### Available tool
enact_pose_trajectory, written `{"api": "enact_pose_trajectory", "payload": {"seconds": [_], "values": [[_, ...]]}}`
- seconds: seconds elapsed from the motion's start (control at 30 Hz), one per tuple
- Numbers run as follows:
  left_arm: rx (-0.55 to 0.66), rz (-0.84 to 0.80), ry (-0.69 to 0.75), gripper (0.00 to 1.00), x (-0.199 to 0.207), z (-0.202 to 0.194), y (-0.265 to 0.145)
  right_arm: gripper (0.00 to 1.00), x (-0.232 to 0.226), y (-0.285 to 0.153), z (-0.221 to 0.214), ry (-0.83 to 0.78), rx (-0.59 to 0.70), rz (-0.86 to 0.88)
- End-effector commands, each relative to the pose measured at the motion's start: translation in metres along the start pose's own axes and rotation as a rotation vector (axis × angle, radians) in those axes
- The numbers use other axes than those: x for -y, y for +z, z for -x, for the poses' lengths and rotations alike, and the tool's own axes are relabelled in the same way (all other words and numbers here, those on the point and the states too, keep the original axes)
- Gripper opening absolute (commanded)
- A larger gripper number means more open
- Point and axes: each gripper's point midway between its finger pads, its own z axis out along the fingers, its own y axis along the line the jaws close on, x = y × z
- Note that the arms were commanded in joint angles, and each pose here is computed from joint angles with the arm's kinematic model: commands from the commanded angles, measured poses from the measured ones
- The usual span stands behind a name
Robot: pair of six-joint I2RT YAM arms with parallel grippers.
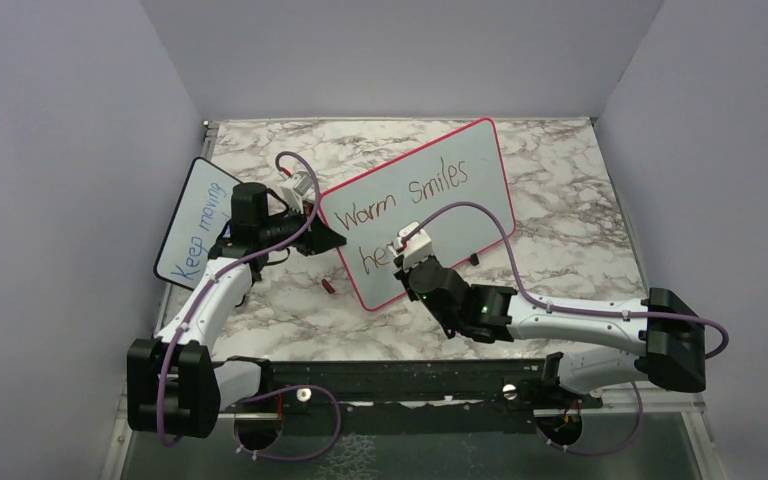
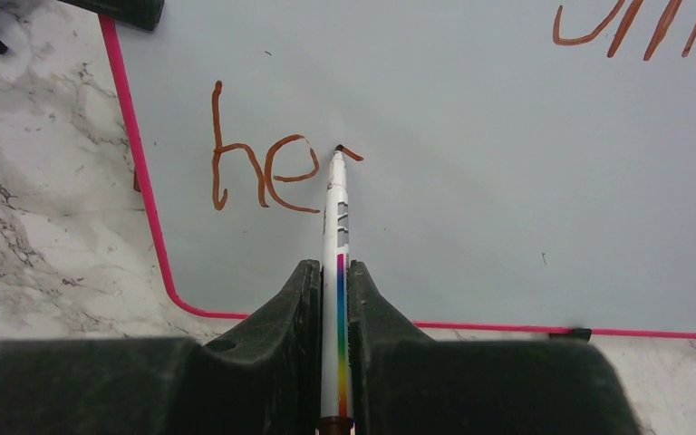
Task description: Write a sentence on the whiteboard
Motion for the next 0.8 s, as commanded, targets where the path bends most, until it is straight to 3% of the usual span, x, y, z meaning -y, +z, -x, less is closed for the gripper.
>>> {"api": "enact_pose_trajectory", "payload": {"seconds": [0.0,0.77], "values": [[-0.04,0.128,-0.021,0.0,-0.03,-0.02,0.0,0.01,-0.006,0.004,0.007,0.017,0.015,0.028],[-0.039,0.134,-0.02,0.0,-0.031,-0.02,-0.001,0.0,-0.005,-0.005,-0.039,-0.031,-0.151,0.051]]}}
